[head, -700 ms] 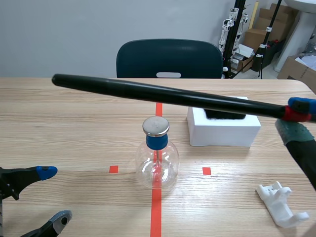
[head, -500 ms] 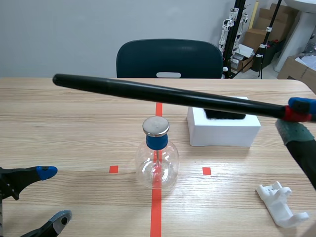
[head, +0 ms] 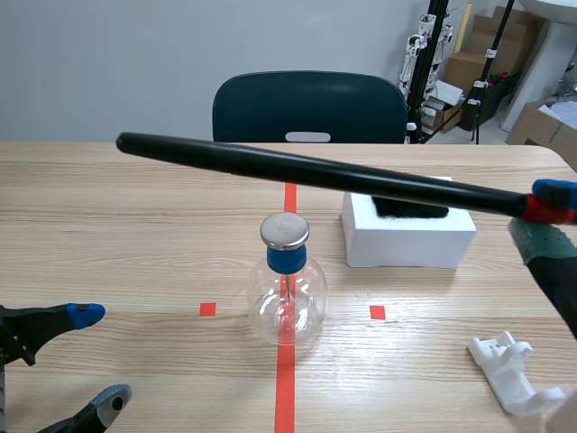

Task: Do the electroscope experiment. rub the rod on the fur

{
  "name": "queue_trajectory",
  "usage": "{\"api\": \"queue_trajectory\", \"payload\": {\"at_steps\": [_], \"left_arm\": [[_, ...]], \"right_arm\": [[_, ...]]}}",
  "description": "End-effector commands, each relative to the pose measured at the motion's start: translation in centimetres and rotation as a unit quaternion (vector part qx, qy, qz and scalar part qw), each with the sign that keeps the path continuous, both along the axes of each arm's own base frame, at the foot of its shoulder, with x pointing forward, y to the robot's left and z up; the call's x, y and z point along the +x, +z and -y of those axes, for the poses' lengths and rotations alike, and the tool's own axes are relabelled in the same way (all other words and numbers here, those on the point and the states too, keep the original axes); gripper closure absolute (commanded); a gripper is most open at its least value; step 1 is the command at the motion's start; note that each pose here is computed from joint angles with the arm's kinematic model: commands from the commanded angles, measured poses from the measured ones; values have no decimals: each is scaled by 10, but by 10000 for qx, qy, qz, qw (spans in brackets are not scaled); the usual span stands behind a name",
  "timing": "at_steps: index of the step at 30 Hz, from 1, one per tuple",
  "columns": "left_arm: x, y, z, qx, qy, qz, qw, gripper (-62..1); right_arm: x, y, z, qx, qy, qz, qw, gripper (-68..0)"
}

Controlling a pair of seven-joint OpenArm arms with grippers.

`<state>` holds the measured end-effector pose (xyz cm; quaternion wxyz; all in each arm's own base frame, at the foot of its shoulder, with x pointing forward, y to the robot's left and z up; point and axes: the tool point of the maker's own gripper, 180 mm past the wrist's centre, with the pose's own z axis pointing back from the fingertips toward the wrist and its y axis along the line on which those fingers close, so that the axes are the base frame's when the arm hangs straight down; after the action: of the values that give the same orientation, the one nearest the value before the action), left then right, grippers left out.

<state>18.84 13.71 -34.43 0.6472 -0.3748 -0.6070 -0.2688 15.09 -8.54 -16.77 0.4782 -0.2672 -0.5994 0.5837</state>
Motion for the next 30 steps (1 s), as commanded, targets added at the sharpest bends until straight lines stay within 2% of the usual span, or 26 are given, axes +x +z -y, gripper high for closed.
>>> {"api": "queue_trajectory", "payload": {"at_steps": [1,18,22,25,30], "left_arm": [[5,7,-1,-116,65,120,9998,-623],[5,7,-1,-114,64,120,9998,-623],[5,7,-1,-114,64,120,9998,-623],[5,7,-1,-113,63,119,9998,-623],[5,7,-1,-114,64,120,9998,-623]], "right_arm": [[2,5,0,33,2,109,9999,0],[0,7,-3,51,87,162,9998,0],[5,15,-4,37,104,431,9990,0],[19,26,3,106,-105,742,9971,0],[50,53,25,67,-737,1428,9870,0]]}}
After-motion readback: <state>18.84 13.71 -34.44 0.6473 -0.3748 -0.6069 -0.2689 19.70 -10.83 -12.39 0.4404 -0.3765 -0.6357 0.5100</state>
